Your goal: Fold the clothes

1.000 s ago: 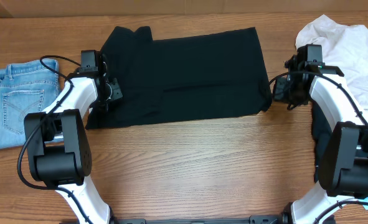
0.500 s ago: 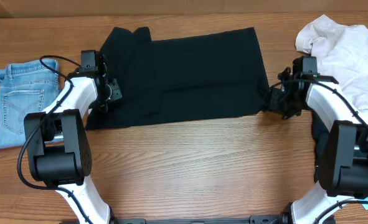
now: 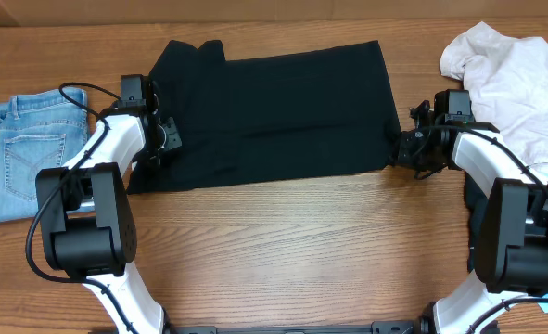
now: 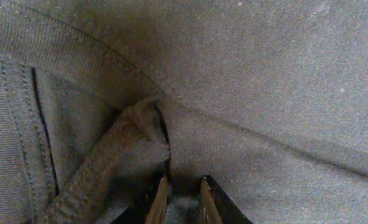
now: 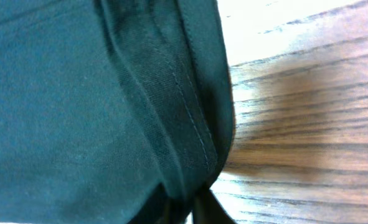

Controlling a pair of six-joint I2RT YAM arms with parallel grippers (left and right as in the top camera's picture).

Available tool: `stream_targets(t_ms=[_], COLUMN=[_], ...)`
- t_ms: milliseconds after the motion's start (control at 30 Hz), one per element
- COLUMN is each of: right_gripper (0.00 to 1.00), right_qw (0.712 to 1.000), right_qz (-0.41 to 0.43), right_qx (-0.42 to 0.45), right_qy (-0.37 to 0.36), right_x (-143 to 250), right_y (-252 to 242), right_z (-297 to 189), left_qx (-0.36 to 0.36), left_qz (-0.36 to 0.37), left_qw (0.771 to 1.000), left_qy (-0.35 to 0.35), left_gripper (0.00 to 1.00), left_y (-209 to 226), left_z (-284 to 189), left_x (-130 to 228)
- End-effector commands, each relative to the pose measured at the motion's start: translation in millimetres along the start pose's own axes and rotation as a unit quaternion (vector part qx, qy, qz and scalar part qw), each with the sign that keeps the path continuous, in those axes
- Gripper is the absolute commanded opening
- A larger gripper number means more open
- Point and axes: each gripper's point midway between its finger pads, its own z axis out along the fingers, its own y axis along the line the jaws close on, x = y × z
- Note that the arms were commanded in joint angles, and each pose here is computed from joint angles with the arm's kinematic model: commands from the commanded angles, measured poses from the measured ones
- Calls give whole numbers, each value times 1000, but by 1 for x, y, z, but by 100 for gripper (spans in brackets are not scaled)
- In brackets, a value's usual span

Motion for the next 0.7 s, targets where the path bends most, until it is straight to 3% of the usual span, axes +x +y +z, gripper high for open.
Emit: stream_targets(t_ms=[0,167,300,433,567,667], right_gripper=[4,4,4,12,38,38], right_qw=[1000,995,971,961,960,961], right_qz=[-5,-11,21,17,17,17], right_qx=[-1,99,222,243,242,242], right_qy=[0,-24,-83,-128,-138,-134], right_x=[0,-10,-33,-56,-61,-59], right_y=[0,-35,-77,-82,-81,-81], right_z=[1,-3,-20,-29,-30,-29], left_qx=[-44,-44,-44,-44,-44,-44], left_qz=[4,4,4,4,4,4], left_qw=[998,998,998,998,998,998], left_qy=[43,43,43,43,43,44], left_gripper=[22,22,22,22,22,22], left_y=[23,23,23,23,24,23], left_z=[22,22,22,22,22,22], left_x=[25,25,25,26,26,26])
